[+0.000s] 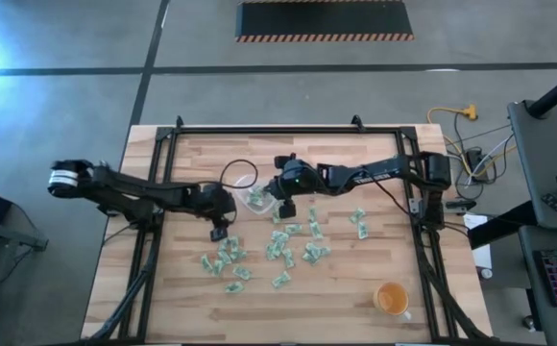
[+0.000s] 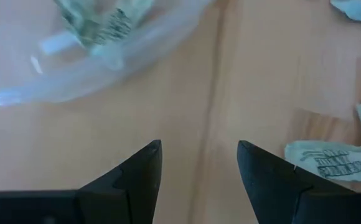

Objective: Pick and place Stevia / Truvia into bins
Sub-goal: Put the stevia packet into the transparent bin

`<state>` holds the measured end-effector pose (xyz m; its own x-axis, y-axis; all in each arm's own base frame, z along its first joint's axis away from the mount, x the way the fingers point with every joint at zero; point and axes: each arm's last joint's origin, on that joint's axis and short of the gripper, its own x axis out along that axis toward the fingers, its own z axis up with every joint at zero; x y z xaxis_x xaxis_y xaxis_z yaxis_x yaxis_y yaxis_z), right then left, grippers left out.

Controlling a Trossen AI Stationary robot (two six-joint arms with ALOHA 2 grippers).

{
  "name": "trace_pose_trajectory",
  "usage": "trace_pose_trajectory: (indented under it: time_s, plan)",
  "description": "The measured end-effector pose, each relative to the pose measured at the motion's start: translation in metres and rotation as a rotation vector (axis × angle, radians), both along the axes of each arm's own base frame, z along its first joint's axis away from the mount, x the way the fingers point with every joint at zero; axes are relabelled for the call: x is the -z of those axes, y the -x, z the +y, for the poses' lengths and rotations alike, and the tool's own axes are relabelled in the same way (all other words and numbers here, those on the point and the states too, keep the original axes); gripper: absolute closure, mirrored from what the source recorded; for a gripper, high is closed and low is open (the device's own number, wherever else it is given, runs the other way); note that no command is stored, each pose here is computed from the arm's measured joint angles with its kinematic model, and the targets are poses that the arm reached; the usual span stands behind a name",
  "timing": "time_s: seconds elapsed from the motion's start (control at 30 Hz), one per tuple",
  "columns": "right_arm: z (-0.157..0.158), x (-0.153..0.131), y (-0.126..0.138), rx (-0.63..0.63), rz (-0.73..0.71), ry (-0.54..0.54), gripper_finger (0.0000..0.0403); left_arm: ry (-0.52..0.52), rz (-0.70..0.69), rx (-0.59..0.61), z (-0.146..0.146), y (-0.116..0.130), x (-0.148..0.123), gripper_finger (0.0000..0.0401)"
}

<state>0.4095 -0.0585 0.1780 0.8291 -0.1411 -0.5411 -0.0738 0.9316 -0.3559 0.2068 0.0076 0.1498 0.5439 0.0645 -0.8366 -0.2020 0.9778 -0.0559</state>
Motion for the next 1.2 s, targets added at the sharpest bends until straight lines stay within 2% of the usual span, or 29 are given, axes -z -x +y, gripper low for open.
trace_pose_trajectory:
  time_s: [0.1,0.23,0.4,0.6,0.87,1.2]
  plan:
    - [-0.001,0.008,-0.002,-0.015,0.016,0.019,0.0383,0.036,0.02,0.011,-0.001,-0.003,0.004,0.0209]
    - [-0.004,0.013,-0.007,-0.022,0.025,0.034,0.0349,0.054,0.031,0.009,-0.004,-0.005,0.006,0.0209]
    - [-0.007,0.004,-0.009,-0.025,0.007,0.069,0.0302,0.069,0.027,0.019,-0.01,-0.004,0.005,0.0209]
    - [-0.004,-0.013,0.0,-0.03,0.047,0.056,0.0271,0.073,0.021,0.063,-0.019,-0.003,0.003,0.0209]
    - [0.001,-0.015,0.016,-0.072,0.179,-0.066,0.0262,0.1,0.022,0.132,-0.03,-0.003,0.003,0.0209]
    - [0.003,-0.008,0.024,-0.083,0.288,-0.107,0.0276,0.129,0.001,0.183,-0.038,0.0,0.009,0.021]
